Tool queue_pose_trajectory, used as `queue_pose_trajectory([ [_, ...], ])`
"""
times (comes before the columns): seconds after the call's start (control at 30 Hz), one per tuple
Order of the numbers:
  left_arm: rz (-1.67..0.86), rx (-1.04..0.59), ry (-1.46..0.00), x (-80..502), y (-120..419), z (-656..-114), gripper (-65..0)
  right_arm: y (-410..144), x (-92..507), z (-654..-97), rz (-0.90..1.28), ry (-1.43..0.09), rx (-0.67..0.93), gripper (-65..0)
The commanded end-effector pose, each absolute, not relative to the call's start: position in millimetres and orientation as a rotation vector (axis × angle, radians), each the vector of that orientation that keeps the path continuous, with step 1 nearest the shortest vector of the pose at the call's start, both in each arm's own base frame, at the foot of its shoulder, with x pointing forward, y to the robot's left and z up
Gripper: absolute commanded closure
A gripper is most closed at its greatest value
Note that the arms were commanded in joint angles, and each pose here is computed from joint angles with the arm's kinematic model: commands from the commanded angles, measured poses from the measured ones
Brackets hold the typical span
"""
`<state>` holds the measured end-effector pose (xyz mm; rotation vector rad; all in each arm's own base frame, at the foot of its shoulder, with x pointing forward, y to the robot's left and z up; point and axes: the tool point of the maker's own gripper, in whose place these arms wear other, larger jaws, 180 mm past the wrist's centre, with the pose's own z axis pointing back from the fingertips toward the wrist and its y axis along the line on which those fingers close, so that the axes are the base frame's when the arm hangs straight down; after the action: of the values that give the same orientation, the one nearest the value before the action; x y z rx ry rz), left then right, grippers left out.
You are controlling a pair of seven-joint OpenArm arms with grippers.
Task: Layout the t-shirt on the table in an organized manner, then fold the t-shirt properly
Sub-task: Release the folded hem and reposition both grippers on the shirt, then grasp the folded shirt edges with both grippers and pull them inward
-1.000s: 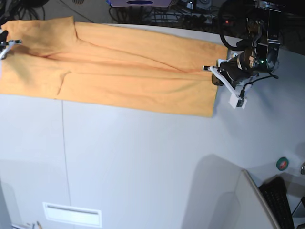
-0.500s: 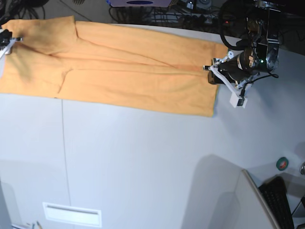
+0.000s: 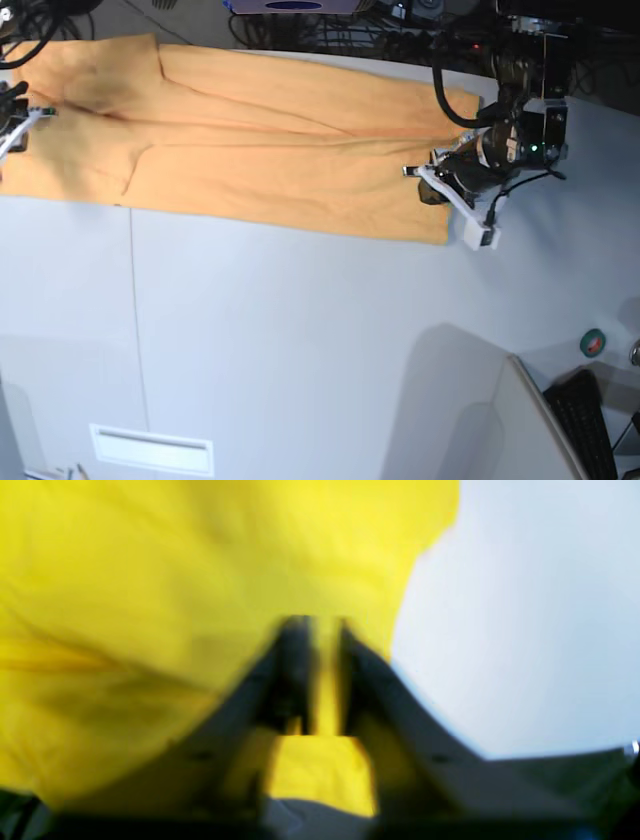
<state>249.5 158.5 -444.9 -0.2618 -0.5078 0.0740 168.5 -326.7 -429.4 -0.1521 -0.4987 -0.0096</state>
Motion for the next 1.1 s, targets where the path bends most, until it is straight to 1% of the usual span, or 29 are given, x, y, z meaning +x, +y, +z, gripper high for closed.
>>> queue_pose_trajectory([
  [0.0, 0.083, -0.253, -0.523, 255.1, 162.7, -446.8, 0.0, -333.3, 175.7, -423.8, -0.01, -0.522, -0.17, 0.0],
  [0.1, 0.106, -0.262, -0.479, 249.8, 157.4, -473.0, 0.0, -332.0, 177.3, -442.0, -0.053, -0.492, -0.13, 0.0],
  [0.3, 0.14, -0.25, -0.406, 229.0, 161.0, -504.8, 0.0, -338.1, 153.9, -485.5, -0.062, -0.319, -0.14, 0.0],
  [0.37, 0.157, -0.239, -0.397, 226.1, 166.7, -511.8, 0.0, -335.5, 152.3, -497.7, -0.07, -0.286, -0.124, 0.0],
  [0.43, 0.179, -0.229, -0.393, 225.0, 173.2, -517.7, 0.0, -329.5, 160.5, -506.3, -0.089, -0.301, -0.089, 0.0],
  [0.53, 0.183, -0.209, -0.407, 237.5, 184.7, -517.8, 0.0, -323.0, 189.5, -507.7, -0.099, -0.356, -0.056, 0.0],
  [0.7, 0.205, -0.186, -0.423, 266.1, 201.3, -515.8, 0.0, -318.5, 244.6, -490.7, -0.112, -0.448, -0.031, 0.0],
  [0.8, 0.206, -0.18, -0.468, 288.9, 205.7, -509.0, 0.0, -317.3, 261.5, -483.7, -0.112, -0.477, -0.026, 0.0],
  [1.0, 0.205, -0.185, -0.518, 318.3, 206.8, -493.7, 0.0, -326.8, 270.5, -478.2, -0.061, -0.446, -0.103, 0.0],
  [1.07, 0.199, -0.193, -0.547, 325.6, 205.1, -485.0, 0.0, -329.0, 275.8, -470.9, -0.061, -0.47, -0.112, 0.0],
])
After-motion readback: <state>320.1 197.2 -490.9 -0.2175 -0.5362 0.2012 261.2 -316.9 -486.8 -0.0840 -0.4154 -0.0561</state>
